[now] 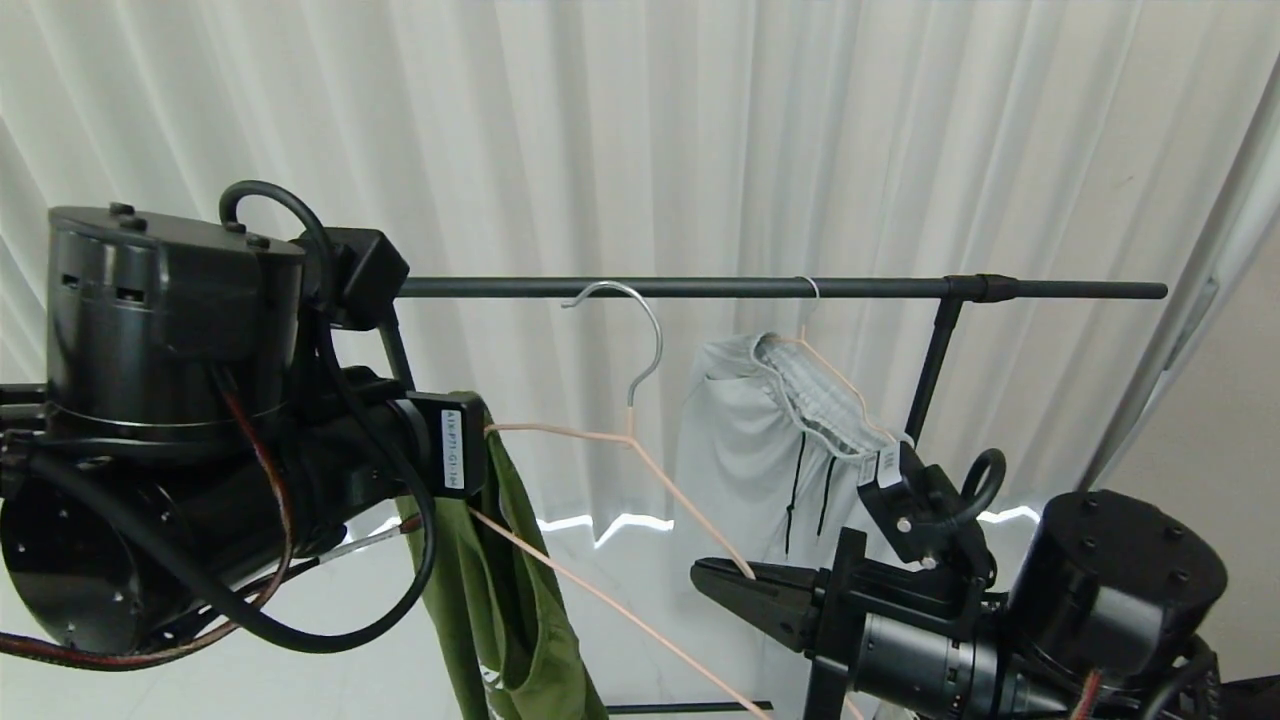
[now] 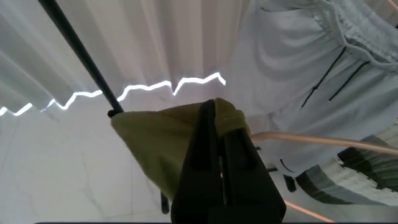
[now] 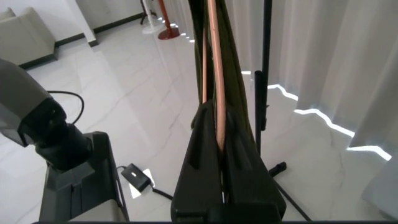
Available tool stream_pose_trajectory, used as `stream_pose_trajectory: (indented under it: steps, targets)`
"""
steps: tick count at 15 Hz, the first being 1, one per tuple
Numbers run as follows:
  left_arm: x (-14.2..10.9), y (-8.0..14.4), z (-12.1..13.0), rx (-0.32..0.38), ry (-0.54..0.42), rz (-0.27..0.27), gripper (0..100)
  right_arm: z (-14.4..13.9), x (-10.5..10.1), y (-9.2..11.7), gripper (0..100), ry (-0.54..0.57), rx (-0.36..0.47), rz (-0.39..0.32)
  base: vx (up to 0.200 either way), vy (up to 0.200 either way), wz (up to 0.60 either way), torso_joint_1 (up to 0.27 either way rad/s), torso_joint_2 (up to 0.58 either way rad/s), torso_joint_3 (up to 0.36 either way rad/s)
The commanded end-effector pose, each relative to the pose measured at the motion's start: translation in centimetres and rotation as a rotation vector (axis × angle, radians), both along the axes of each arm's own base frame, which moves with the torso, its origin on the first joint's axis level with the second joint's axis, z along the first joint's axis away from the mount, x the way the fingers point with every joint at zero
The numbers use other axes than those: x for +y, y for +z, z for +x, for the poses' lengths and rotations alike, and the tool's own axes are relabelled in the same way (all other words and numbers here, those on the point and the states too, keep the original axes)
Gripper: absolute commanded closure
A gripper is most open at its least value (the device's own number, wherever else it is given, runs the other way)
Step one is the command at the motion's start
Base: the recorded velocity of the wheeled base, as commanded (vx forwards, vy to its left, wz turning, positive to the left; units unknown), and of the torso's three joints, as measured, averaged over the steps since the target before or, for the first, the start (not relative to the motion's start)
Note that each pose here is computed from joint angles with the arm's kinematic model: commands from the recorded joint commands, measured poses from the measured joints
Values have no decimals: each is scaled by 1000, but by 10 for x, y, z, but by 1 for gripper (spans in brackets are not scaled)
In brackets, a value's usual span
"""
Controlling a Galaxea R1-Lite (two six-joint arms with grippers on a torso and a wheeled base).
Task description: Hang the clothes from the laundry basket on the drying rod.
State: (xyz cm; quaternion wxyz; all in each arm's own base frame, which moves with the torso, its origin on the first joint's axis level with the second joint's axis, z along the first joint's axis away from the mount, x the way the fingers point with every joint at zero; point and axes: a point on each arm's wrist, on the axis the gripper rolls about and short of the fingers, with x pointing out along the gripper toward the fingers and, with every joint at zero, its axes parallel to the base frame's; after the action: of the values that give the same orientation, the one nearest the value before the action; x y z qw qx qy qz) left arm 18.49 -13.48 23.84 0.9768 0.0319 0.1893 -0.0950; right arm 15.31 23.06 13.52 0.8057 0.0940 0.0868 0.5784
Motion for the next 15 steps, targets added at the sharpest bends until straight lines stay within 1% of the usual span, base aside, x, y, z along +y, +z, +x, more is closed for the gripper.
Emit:
stream_pose_trajectory:
  steps: [1,4,6,7,9,11,13,14,15]
  targets:
    - [-6,7,-6,-23,-30,-31,100,2,5,-4,100,7,6,-9,0,0,0,0,0,0]
    - [-18,14,-11,-78,-90,-87,100,0,9,-2,100,19,0,0,0,0,0,0,0,0]
    - [-24,14,-15,-91,-122,-102,100,0,10,-2,100,19,1,1,0,0,0,0,0,0]
    - [-27,15,-18,-96,-140,-109,100,-1,11,-1,100,23,19,11,0,0,0,0,0,0]
    - [-27,12,-21,-91,-149,-102,100,0,11,0,100,22,26,16,0,0,0,0,0,0]
    - [-25,1,-27,-76,-170,-74,100,5,10,1,100,3,23,23,0,0,0,0,0,0]
    - [-23,-7,-31,-121,-201,-26,100,16,7,3,100,-33,24,37,0,0,0,0,0,0]
    - [-24,-8,-30,-187,-216,-18,100,20,10,2,100,-40,56,48,0,0,0,0,0,0]
    - [-26,-8,-28,-210,-220,-20,100,21,12,-1,100,-39,73,45,0,0,0,0,0,0]
